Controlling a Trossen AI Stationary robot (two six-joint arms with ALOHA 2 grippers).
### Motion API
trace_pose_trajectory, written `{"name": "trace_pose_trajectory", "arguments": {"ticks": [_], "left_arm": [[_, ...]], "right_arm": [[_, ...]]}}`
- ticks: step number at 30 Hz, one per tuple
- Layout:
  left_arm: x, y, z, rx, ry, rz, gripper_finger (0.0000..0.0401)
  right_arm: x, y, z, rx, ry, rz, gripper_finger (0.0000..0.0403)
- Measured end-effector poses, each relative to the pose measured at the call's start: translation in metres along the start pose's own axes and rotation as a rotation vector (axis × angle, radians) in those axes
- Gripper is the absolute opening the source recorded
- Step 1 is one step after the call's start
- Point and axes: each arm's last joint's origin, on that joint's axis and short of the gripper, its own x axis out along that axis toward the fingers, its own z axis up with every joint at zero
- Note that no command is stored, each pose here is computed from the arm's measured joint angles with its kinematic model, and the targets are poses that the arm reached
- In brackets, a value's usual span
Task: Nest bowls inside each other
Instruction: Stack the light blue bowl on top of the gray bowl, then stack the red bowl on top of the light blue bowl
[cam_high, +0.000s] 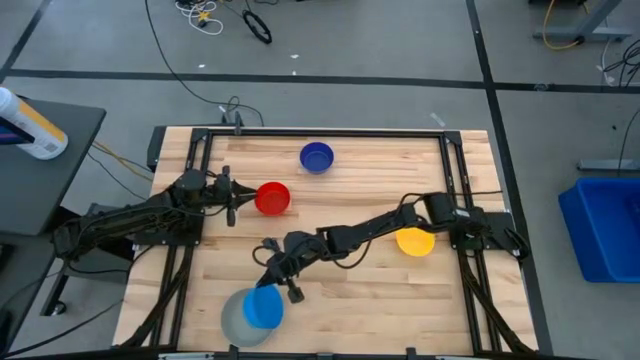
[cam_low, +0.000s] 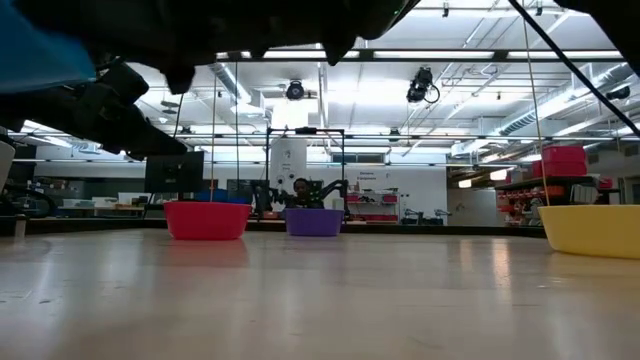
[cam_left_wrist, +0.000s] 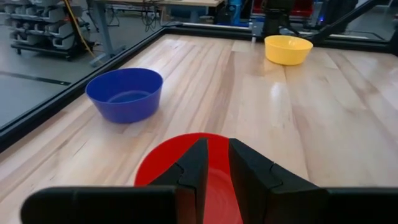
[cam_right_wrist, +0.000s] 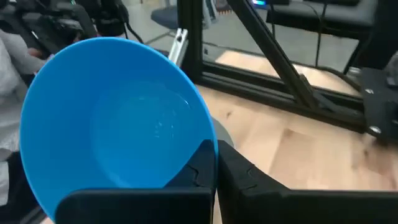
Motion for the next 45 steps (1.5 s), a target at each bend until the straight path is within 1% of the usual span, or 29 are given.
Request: {"name": "trace_pose_trajectory", "arguments": {"ticks": [4, 7, 10, 13, 15, 18, 23, 25, 27, 30, 32, 36, 39, 41, 45], "left_arm": [[0.000, 0.000, 0.000, -0.003, -0.001, 0.003, 0.0071], [0.000, 0.000, 0.000, -0.009, -0.003, 0.002, 0.0071], [0.000, 0.000, 0.000, -0.016, -0.003, 0.001, 0.0071], [0.000, 0.000, 0.000, -0.018, -0.002, 0.002, 0.0071], [0.000, 0.000, 0.000, -0.019, -0.001, 0.003, 0.0071], [0.000, 0.000, 0.000, -0.019, -0.001, 0.007, 0.0071], [0.000, 0.000, 0.000, -0.019, -0.002, 0.010, 0.0071], [0.000, 0.000, 0.000, -0.019, -0.002, 0.009, 0.0071], [0.000, 0.000, 0.000, -0.015, 0.000, 0.009, 0.0071], [0.000, 0.000, 0.000, -0.012, 0.000, 0.008, 0.0071], [0.000, 0.000, 0.000, -0.013, -0.001, 0.007, 0.0071], [0.000, 0.000, 0.000, -0.013, -0.002, 0.008, 0.0071], [0.001, 0.001, 0.000, -0.013, 0.005, 0.028, 0.0071], [0.002, 0.001, -0.003, -0.020, 0.037, 0.034, 0.0071], [0.008, 0.002, -0.013, -0.060, 0.137, 0.017, 0.0071]], "right_arm": [[0.009, 0.001, -0.005, 0.003, -0.056, 0.025, 0.0000], [0.013, -0.001, -0.013, 0.043, -0.042, 0.025, 0.0000], [0.015, -0.006, -0.025, 0.127, 0.008, 0.034, 0.0000], [0.015, -0.008, -0.035, 0.222, 0.082, 0.021, 0.0000], [0.015, -0.008, -0.042, 0.261, 0.141, 0.017, 0.0004], [0.013, -0.007, -0.051, 0.293, 0.226, 0.014, 0.0030], [0.011, -0.006, -0.055, 0.321, 0.286, 0.011, 0.0107], [0.007, -0.006, -0.051, 0.305, 0.304, 0.012, 0.0136], [0.003, -0.003, -0.041, 0.271, 0.297, 0.001, 0.0161], [-0.006, 0.005, -0.015, 0.208, 0.285, -0.026, 0.0186], [-0.013, 0.010, 0.002, 0.158, 0.279, -0.075, 0.0197], [-0.030, 0.019, 0.028, 0.066, 0.290, -0.195, 0.0203], [-0.048, 0.025, 0.044, 0.018, 0.343, -0.290, 0.0197], [-0.059, 0.027, 0.050, 0.007, 0.390, -0.345, 0.0193], [-0.080, 0.028, 0.052, 0.002, 0.535, -0.467, 0.0188]]}}
